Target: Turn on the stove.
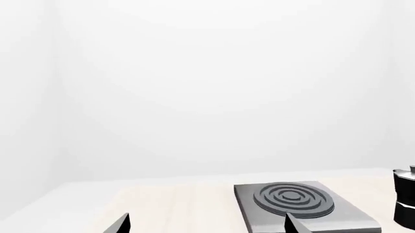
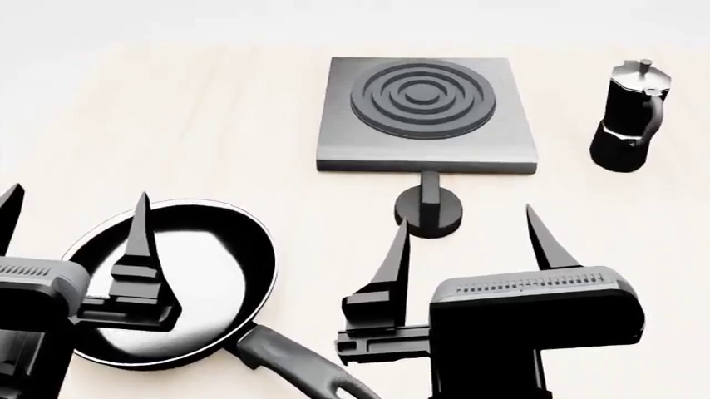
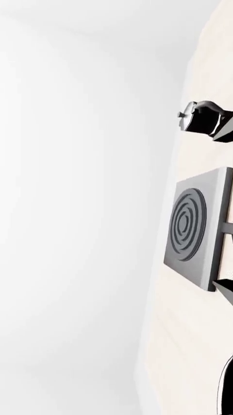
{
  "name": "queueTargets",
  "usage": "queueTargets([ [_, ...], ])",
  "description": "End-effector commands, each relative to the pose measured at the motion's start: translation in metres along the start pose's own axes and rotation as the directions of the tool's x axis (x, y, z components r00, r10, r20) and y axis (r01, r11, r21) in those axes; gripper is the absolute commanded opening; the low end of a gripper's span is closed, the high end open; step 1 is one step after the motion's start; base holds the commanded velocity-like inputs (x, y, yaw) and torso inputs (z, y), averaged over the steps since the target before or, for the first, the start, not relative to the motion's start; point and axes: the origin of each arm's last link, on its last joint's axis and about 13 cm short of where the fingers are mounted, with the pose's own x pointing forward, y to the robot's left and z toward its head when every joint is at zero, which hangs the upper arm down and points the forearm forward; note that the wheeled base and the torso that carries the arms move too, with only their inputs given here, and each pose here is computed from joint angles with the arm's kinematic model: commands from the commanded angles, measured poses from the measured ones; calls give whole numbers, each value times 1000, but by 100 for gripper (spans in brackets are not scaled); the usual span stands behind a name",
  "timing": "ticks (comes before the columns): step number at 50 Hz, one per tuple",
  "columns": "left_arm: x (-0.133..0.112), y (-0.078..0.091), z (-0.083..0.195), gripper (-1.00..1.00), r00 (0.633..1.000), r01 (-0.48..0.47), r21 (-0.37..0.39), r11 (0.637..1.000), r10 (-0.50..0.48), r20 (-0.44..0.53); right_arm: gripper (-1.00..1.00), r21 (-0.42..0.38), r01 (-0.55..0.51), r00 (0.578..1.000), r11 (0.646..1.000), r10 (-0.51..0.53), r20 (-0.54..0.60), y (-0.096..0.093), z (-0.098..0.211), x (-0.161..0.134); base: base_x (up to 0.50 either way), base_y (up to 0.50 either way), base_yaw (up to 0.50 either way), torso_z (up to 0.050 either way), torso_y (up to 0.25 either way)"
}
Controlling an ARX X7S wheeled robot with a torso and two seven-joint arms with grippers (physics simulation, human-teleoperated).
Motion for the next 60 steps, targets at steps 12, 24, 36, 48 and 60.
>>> queueTargets([
  [12,0,0,1,100,1000,1,-16,1000,-1,1,100,3,0,1000,1000,0,-1,0,0,0,87,0,0,0,0],
  [24,1,0,1,100,1000,-2,-14,1000,2,0,100,5,-1,1000,1000,1,2,0,1,0,88,0,0,0,0],
  [36,0,1,2,100,1000,-7,-18,1000,7,3,100,7,-2,1000,1000,2,3,0,1,0,88,0,0,0,0],
  [48,0,0,1,100,1000,-4,-17,1000,4,0,100,10,-1,1000,1000,1,1,0,1,0,86,0,0,0,0],
  [60,0,0,1,100,1000,-1,-19,1000,1,-2,100,10,0,1000,1000,0,1,0,1,0,88,0,0,0,0],
])
